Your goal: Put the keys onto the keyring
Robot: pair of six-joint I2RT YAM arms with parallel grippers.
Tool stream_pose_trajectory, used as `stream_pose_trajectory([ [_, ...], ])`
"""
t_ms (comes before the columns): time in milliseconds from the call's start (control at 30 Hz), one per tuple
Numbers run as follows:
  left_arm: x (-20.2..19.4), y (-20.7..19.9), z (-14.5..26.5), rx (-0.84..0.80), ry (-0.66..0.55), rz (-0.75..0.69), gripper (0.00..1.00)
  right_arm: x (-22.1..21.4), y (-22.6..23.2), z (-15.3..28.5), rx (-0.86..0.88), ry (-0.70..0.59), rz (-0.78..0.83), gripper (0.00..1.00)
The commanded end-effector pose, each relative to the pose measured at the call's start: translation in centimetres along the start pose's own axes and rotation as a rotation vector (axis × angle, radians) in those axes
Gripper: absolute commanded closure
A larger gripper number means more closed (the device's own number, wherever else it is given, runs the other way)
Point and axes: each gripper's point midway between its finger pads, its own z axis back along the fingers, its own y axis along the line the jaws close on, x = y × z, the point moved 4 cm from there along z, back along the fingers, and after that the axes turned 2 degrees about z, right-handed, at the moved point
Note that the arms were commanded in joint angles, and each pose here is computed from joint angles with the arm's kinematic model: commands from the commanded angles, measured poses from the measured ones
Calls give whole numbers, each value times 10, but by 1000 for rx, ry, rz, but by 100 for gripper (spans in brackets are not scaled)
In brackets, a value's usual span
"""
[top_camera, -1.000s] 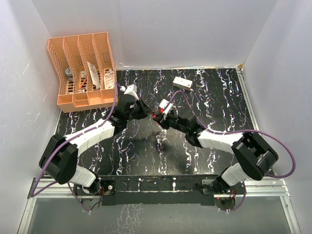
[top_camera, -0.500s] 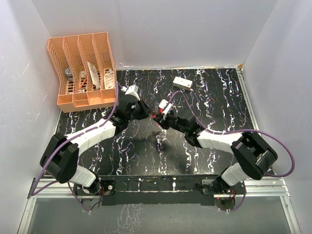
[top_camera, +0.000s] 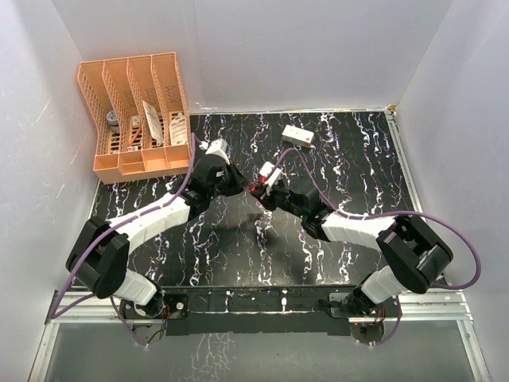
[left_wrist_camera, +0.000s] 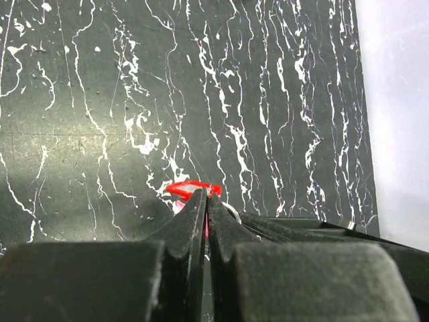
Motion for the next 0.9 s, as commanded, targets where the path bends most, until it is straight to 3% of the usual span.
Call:
stream_pose_trajectory([
  [0,7,-12,-1,-16,-15,-17,100,26,-7,-5,-35,-97,21,100],
  [867,3,-10,0,3,1,-26,100,25,-11,1,-67,-96,40,100],
])
